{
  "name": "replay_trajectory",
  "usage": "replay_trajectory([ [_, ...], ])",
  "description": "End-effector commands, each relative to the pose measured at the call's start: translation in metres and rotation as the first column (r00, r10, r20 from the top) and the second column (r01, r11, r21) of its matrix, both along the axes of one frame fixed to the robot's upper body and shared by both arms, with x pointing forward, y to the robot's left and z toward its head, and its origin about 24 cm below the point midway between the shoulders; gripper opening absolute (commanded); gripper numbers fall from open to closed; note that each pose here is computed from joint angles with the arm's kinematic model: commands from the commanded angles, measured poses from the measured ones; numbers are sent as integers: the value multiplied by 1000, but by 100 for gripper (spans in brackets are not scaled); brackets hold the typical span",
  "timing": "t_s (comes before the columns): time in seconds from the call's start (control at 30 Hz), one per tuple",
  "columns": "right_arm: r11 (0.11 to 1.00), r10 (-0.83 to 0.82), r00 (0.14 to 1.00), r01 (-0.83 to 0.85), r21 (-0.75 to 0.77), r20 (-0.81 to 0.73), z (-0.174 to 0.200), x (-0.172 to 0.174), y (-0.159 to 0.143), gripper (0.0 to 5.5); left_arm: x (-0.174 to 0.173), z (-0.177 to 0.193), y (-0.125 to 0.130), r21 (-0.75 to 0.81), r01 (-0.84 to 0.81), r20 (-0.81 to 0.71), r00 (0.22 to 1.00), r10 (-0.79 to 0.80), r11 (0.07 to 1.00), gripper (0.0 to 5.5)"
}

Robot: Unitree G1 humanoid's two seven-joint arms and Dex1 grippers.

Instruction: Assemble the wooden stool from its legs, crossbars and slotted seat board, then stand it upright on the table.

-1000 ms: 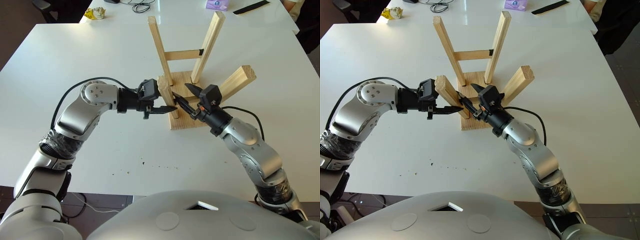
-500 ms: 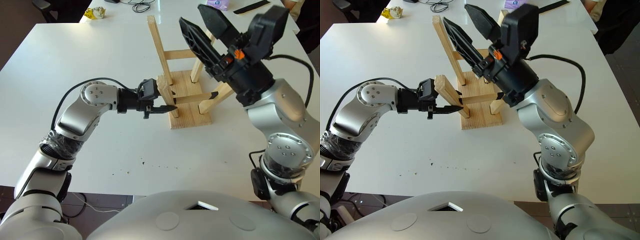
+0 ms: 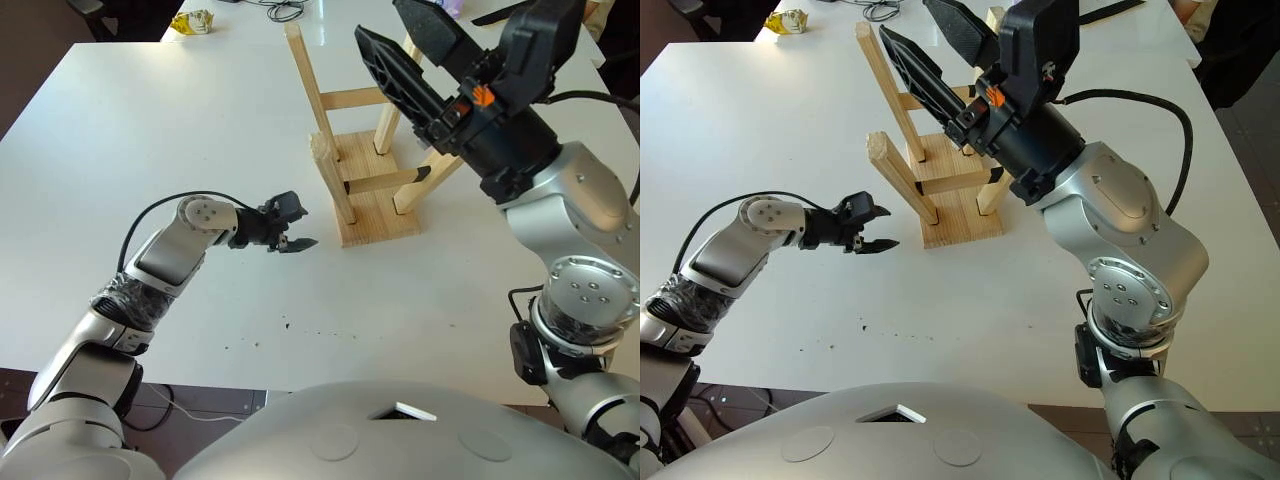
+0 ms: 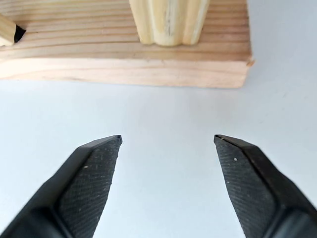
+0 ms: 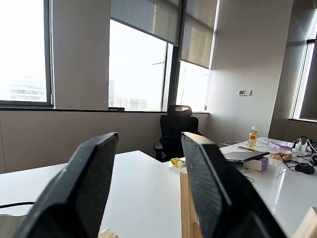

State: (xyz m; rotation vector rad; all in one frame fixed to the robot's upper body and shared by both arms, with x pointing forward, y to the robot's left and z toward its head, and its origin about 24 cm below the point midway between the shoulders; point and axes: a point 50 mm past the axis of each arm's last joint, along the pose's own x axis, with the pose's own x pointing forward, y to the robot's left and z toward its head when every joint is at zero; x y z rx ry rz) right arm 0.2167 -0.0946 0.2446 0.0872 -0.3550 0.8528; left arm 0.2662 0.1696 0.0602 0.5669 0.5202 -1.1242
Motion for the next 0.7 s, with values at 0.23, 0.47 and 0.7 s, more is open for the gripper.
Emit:
replay_trajectory([
  [0.23, 996, 79, 996, -77, -46, 34, 12, 6, 22, 235, -14, -13, 17, -60, -88, 22, 996, 90, 994, 423],
  [0.47, 979, 169, 981, -157, -127, 91, 34, 25, 54, 235, -23, -25, 6, -68, -96, 46, 994, 99, 993, 423],
  [0.7, 957, 236, 969, -220, -190, 68, 36, 30, 63, 235, -29, -30, 2, -86, -122, 41, 991, 126, 989, 423],
])
